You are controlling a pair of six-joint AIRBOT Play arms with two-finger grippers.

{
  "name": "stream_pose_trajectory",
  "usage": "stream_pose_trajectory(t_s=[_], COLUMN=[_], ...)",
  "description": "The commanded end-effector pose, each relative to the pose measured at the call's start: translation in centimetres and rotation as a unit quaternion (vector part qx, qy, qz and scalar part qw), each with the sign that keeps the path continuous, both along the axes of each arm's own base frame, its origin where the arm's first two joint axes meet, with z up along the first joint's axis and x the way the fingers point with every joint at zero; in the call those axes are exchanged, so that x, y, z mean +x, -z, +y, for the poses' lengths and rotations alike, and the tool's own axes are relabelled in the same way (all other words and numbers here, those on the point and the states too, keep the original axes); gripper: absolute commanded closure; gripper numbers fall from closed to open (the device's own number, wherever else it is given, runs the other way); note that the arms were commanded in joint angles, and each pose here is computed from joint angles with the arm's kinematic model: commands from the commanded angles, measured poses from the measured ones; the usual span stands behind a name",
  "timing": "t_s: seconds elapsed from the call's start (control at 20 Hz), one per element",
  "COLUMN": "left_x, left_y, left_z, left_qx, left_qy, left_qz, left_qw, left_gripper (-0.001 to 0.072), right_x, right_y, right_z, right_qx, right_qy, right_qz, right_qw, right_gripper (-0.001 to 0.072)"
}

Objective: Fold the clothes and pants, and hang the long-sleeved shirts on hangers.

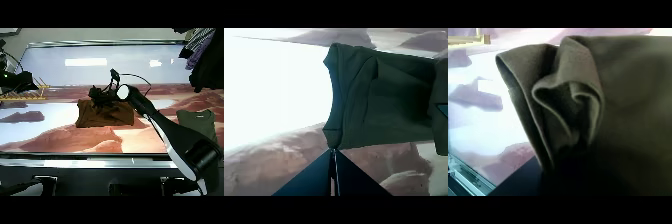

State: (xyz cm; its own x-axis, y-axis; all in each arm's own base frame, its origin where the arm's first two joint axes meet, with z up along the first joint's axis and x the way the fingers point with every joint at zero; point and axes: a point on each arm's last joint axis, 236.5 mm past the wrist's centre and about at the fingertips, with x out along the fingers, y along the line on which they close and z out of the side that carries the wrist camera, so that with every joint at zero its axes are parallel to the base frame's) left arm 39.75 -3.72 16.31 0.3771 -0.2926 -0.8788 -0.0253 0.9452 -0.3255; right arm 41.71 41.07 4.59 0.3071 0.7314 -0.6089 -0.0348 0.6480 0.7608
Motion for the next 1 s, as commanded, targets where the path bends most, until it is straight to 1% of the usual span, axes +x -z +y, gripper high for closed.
stream_pose_trajectory(t_s=[0.0, 0.25, 0.3, 0.35, 0.45, 0.5, 0.55, 0.6, 0.75, 0.85, 0.9, 0.95], left_x=[-0.1, -0.1, -0.1, -0.1, -0.1, -0.1, -0.1, -0.1, -0.1, -0.1, -0.1, -0.1], left_y=[0.4, 0.4, 0.4, 0.4, 0.4, 0.4, 0.4, 0.4, 0.4, 0.4, 0.4, 0.4], left_z=[0.0, 0.0, -0.1, -0.1, -0.1, 0.0, -0.1, -0.1, -0.1, -0.1, -0.1, -0.1], left_qx=[-0.001, -0.003, -0.003, -0.003, -0.003, -0.003, -0.003, -0.003, -0.004, -0.005, -0.005, -0.005], left_qy=[-0.001, -0.002, -0.002, -0.002, -0.002, -0.003, -0.002, -0.002, -0.002, -0.005, -0.005, -0.005], left_qz=[0.005, 0.005, 0.005, 0.005, 0.005, 0.005, 0.005, 0.005, 0.005, 0.006, 0.006, 0.006], left_qw=[1.000, 1.000, 1.000, 1.000, 1.000, 1.000, 1.000, 1.000, 1.000, 1.000, 1.000, 1.000], left_gripper=[0.0693, 0.0692, 0.0692, 0.0693, 0.0692, 0.0692, 0.0693, 0.0692, 0.0692, 0.0692, 0.0692, 0.0692], right_x=[-0.2, -1.2, -1.3, -1.3, -2.0, -2.4, -3.0, -3.4, -3.0, -1.3, -0.1, 1.0], right_y=[0.8, 2.3, 2.3, 2.1, 0.9, 0.0, -1.0, -1.7, -4.1, -6.2, -7.1, -7.3], right_z=[1.4, 3.0, 3.3, 3.6, 4.8, 5.6, 6.3, 6.6, 5.6, 2.1, -0.9, -4.6], right_qx=[0.010, 0.013, 0.016, 0.022, 0.051, 0.069, 0.089, 0.104, 0.113, 0.110, 0.097, 0.071], right_qy=[0.004, -0.003, -0.002, 0.000, -0.012, -0.028, -0.042, -0.052, -0.062, -0.059, -0.059, -0.056], right_qz=[0.005, 0.017, 0.018, 0.018, 0.018, 0.010, 0.010, 0.014, -0.006, -0.022, -0.033, -0.038], right_qw=[1.000, 1.000, 1.000, 1.000, 0.998, 0.997, 0.995, 0.993, 0.992, 0.992, 0.993, 0.995], right_gripper=[0.0680, 0.0670, 0.0600, 0.0488, 0.0376, 0.0296, 0.0251, 0.0252, 0.0252, 0.0252, 0.0252, 0.0252])
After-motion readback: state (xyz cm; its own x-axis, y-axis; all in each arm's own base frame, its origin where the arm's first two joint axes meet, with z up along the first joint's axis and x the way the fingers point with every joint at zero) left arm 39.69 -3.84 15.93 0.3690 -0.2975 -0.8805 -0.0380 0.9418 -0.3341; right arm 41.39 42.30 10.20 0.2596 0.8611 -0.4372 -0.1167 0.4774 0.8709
